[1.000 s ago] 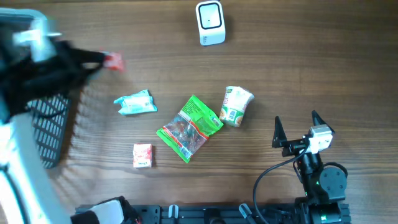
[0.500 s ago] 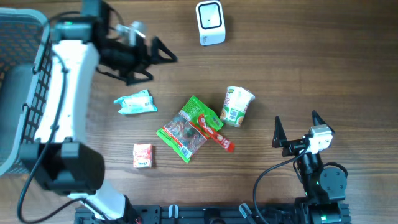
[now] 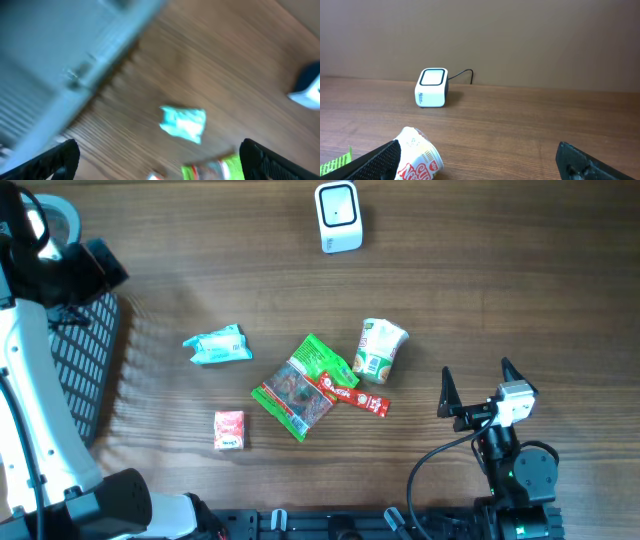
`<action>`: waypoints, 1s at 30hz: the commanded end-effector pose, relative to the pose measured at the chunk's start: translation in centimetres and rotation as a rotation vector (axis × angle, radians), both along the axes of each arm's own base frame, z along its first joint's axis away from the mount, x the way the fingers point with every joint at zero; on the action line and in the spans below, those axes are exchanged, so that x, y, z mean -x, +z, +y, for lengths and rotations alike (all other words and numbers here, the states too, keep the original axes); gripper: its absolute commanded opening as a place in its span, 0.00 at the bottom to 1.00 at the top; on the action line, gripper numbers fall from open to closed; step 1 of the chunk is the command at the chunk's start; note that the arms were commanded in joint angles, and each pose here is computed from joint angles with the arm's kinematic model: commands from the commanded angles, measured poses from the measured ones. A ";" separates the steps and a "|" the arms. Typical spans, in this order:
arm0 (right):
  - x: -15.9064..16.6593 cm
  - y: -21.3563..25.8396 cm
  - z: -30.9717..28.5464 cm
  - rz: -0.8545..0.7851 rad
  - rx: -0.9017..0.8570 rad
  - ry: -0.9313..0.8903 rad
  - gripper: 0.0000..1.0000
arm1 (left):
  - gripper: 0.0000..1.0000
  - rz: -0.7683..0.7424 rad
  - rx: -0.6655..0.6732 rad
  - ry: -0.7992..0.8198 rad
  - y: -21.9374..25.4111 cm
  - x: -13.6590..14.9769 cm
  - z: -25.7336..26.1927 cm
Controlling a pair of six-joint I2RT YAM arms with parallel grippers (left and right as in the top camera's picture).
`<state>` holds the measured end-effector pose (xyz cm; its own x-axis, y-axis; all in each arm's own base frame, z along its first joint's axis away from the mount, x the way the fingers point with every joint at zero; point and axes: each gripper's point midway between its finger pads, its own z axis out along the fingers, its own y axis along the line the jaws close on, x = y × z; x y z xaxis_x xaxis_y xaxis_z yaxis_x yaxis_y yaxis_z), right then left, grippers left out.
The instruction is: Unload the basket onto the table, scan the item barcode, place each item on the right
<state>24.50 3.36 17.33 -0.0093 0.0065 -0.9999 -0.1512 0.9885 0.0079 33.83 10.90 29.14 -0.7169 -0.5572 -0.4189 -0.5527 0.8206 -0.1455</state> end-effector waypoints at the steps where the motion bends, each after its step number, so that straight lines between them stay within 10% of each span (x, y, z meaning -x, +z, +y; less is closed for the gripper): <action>1: 0.0 0.1 -0.2 -0.005 -0.012 -0.008 1.00 | 1.00 0.028 -0.080 0.052 -0.7 -0.7 2.1; 5: 0.0 0.1 -0.2 -0.006 -0.012 -0.008 1.00 | 1.00 -0.061 0.119 -0.226 -1.1 -3.5 -2.7; 22: 0.0 0.1 -0.2 -0.006 -0.012 -0.008 1.00 | 1.00 0.020 -0.071 -0.108 -5.2 -6.2 2.4; 30: 0.0 0.1 -0.2 -0.006 -0.012 -0.008 1.00 | 1.00 0.003 0.040 -0.161 -5.4 -6.3 0.2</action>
<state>24.50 3.36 17.33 -0.0092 0.0061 -0.9999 -0.1512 0.9885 0.0075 40.07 11.43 24.19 -0.7926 -0.4498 -0.4116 -0.4246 0.8917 -0.1568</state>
